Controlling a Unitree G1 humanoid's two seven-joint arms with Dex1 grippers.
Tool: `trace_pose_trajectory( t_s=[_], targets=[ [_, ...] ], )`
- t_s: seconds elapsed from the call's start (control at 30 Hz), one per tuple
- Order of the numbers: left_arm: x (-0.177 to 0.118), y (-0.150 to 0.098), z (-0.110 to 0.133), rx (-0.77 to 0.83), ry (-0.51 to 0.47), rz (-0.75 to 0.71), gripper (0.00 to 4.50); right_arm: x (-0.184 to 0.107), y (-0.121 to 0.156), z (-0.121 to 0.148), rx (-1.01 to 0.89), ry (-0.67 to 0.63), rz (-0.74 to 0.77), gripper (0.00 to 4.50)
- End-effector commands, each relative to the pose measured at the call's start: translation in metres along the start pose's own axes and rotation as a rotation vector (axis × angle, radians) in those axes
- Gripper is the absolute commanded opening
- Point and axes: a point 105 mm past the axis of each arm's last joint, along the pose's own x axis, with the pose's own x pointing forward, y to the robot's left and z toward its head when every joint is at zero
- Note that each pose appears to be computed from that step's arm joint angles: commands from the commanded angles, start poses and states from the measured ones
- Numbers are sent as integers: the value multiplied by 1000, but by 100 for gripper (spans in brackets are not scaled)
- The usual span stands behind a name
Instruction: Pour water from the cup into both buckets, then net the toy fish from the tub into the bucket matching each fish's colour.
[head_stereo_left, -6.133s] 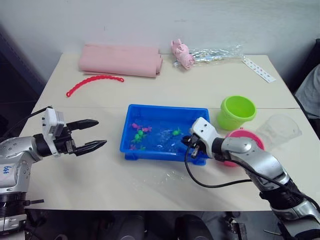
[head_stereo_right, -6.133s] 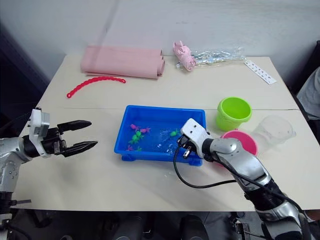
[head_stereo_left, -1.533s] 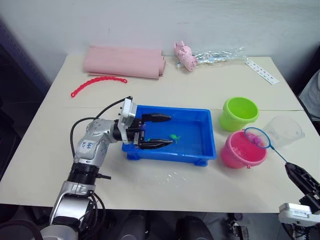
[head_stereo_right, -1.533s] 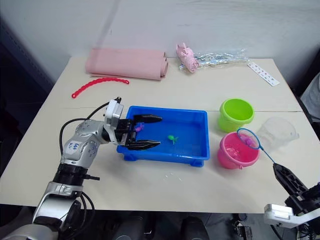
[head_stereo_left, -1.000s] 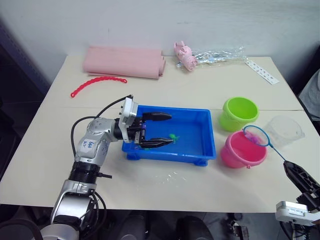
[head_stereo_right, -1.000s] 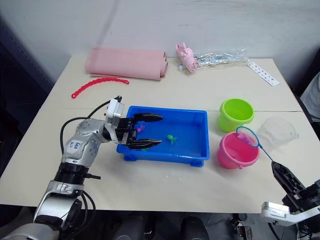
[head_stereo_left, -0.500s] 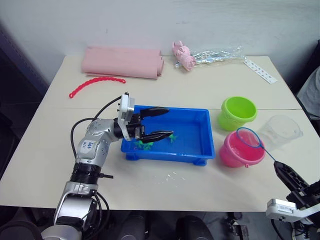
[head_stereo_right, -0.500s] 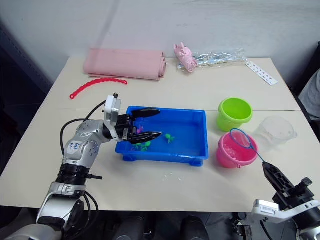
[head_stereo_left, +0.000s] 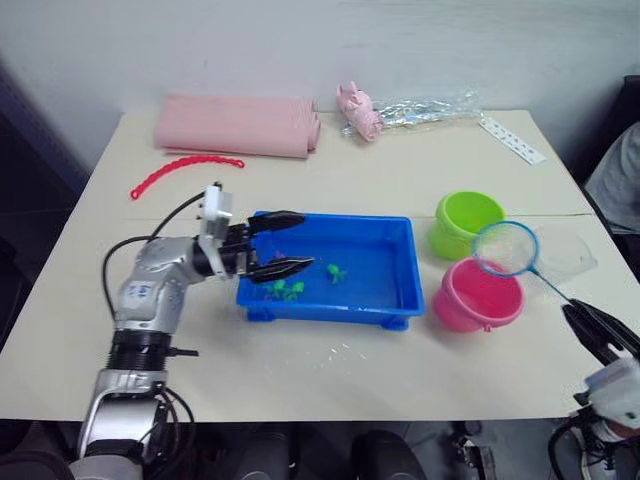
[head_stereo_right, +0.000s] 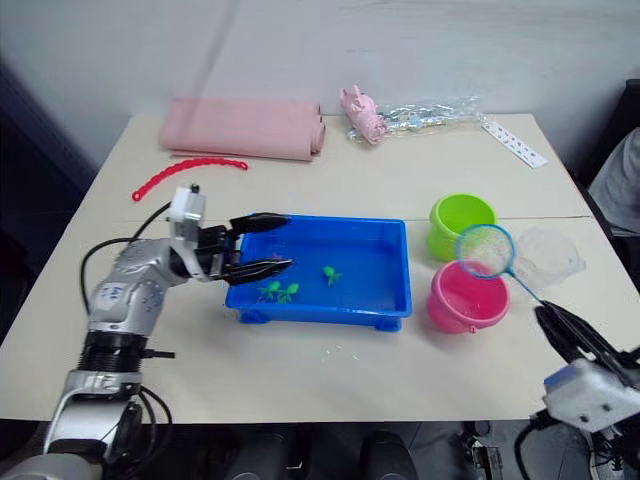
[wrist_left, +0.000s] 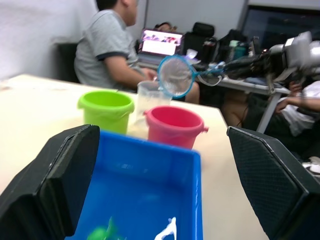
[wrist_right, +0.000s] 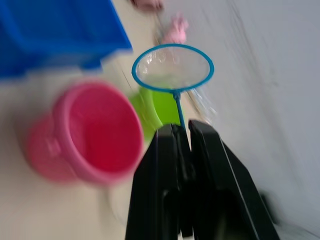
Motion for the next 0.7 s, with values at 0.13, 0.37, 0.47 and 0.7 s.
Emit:
trace_pose_trajectory(
  t_s=[0.13,0.37,0.47,0.7],
  targets=[
    [-54,11,16,29,-3,185,447,45,6,31,278,-148,219,0],
    [-118,0,-5,-1,136,363,447,110,45,44,356,-145,463,0],
    [-124,-5,-11,14,181,363,447,135,51,51,293,-163,486,0],
    [-130,-10,-14,107,306,303,447,172,78,73,188,-207,577,0]
  ],
)
